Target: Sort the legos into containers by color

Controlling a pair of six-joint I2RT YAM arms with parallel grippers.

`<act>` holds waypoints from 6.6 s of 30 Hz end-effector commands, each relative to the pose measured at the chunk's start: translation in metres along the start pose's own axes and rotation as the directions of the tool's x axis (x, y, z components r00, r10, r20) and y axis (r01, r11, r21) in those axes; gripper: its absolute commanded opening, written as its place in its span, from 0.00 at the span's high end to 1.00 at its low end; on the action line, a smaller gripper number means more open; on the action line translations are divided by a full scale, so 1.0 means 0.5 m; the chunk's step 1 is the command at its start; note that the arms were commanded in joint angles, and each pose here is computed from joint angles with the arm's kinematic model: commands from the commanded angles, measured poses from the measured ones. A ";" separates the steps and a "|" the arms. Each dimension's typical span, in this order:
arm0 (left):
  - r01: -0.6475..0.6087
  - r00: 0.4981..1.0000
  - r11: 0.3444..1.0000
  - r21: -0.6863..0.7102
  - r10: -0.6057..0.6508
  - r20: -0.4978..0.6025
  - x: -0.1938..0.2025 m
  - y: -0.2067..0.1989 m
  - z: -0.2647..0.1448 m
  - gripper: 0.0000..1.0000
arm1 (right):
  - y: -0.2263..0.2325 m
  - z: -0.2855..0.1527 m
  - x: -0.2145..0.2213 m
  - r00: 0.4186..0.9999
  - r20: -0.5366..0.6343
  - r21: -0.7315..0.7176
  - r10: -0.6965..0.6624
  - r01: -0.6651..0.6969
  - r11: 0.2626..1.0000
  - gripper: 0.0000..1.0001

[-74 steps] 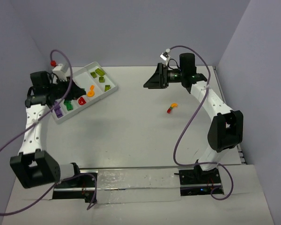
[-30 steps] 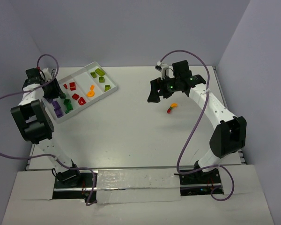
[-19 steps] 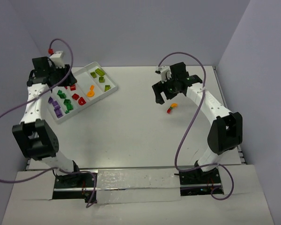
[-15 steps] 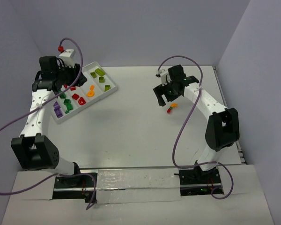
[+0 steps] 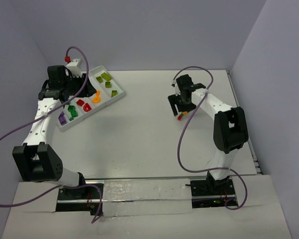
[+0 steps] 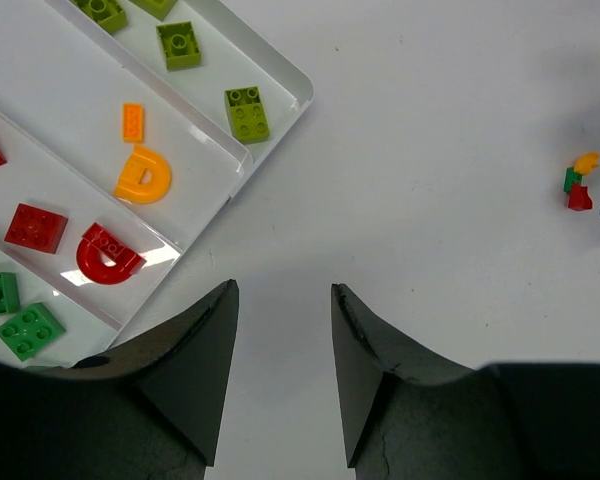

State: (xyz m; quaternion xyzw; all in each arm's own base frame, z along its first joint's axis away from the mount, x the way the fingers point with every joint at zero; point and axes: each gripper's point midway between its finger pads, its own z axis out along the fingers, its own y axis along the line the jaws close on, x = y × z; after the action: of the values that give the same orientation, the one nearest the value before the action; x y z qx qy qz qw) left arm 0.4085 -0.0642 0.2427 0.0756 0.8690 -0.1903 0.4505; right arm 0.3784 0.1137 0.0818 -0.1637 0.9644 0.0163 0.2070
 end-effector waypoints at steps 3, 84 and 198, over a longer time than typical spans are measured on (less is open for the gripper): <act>0.011 0.999 1.000 0.001 -0.011 0.049 -0.020 -0.006 -0.001 0.49 | -0.026 0.029 0.005 0.972 -0.044 0.076 0.231 -0.227 0.971 0.23; 0.234 0.971 0.764 0.601 -0.148 -0.190 0.180 -0.379 -0.026 0.38 | 0.403 -0.263 0.007 0.911 0.315 -0.649 -0.266 0.412 0.640 1.00; 0.210 0.977 0.938 0.274 -0.214 -0.015 -0.053 0.016 0.173 0.52 | 0.416 -0.252 -0.027 0.851 0.389 -0.421 -0.352 0.504 0.754 1.00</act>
State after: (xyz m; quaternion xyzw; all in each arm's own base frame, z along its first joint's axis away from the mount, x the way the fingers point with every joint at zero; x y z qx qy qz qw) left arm 0.5389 -0.0419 0.1210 -0.0203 0.8946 -0.2232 0.3865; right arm 0.2665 0.2913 0.1554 -0.4305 0.8462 0.2112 0.2323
